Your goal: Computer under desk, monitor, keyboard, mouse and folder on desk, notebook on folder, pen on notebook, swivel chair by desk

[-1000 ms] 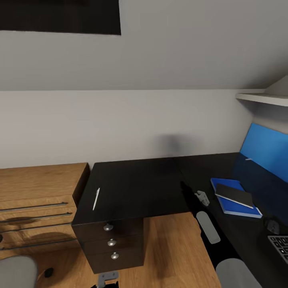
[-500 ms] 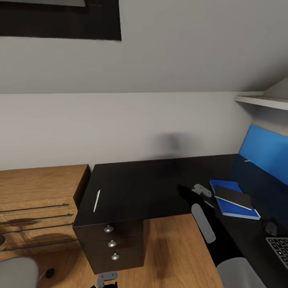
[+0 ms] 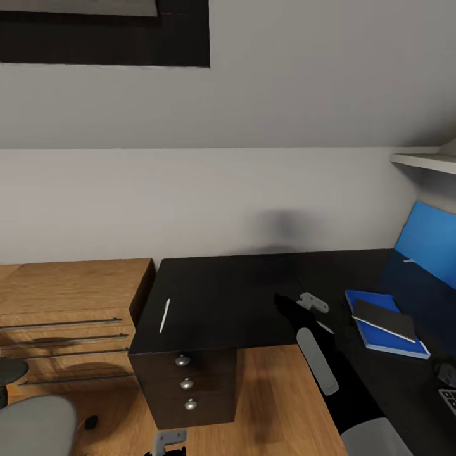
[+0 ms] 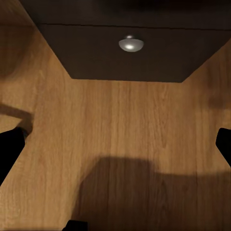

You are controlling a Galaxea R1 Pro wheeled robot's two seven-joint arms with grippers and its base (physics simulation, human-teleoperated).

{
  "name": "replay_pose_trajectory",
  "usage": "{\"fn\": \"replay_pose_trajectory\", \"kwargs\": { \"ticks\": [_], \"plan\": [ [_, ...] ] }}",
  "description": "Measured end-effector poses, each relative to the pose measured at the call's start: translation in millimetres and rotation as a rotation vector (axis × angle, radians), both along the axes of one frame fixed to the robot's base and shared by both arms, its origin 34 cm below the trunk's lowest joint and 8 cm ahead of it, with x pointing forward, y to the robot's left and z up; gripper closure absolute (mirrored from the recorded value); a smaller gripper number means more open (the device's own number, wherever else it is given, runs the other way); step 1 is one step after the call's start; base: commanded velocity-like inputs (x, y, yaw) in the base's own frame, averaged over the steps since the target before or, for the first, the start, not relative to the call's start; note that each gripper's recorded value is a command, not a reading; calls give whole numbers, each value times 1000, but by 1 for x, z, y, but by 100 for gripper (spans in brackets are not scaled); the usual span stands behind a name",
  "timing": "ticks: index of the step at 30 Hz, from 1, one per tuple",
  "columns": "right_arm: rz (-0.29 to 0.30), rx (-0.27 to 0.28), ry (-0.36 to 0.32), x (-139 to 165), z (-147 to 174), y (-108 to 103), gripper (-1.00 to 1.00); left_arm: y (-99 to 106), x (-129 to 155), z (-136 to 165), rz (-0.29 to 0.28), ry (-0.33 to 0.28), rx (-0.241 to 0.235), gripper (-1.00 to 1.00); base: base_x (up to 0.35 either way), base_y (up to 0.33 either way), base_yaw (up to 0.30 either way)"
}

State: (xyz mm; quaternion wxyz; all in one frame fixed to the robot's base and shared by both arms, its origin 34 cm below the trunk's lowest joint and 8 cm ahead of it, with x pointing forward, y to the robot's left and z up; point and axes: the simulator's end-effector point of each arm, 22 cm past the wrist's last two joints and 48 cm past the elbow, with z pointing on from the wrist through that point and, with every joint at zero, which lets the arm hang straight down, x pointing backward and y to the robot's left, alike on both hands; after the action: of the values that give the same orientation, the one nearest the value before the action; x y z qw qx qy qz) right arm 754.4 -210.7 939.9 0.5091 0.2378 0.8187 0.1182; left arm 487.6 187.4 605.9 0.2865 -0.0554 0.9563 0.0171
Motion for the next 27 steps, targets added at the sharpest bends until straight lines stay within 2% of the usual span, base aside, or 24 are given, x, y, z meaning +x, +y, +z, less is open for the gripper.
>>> {"fn": "replay_pose_trajectory", "kwargs": {
  "ticks": [1,5,10,14,27],
  "plan": [
    [22,-8,0,-1,0,10,-100,0,0,0,0,0,0,-100,0,0,18],
    [32,-15,-5,-1,0,14,-100,1,0,0,1,1,2,-100,0,0,23],
    [51,-26,-6,-2,-3,24,-100,5,-2,-2,2,4,9,-100,0,0,217],
    [58,-34,-39,-1,1,34,-100,5,-2,-2,2,4,10,-100,0,0,264],
    [63,-87,-62,-1,-2,39,-100,5,-2,-2,2,5,10,-100,0,0,276]
  ]
}}
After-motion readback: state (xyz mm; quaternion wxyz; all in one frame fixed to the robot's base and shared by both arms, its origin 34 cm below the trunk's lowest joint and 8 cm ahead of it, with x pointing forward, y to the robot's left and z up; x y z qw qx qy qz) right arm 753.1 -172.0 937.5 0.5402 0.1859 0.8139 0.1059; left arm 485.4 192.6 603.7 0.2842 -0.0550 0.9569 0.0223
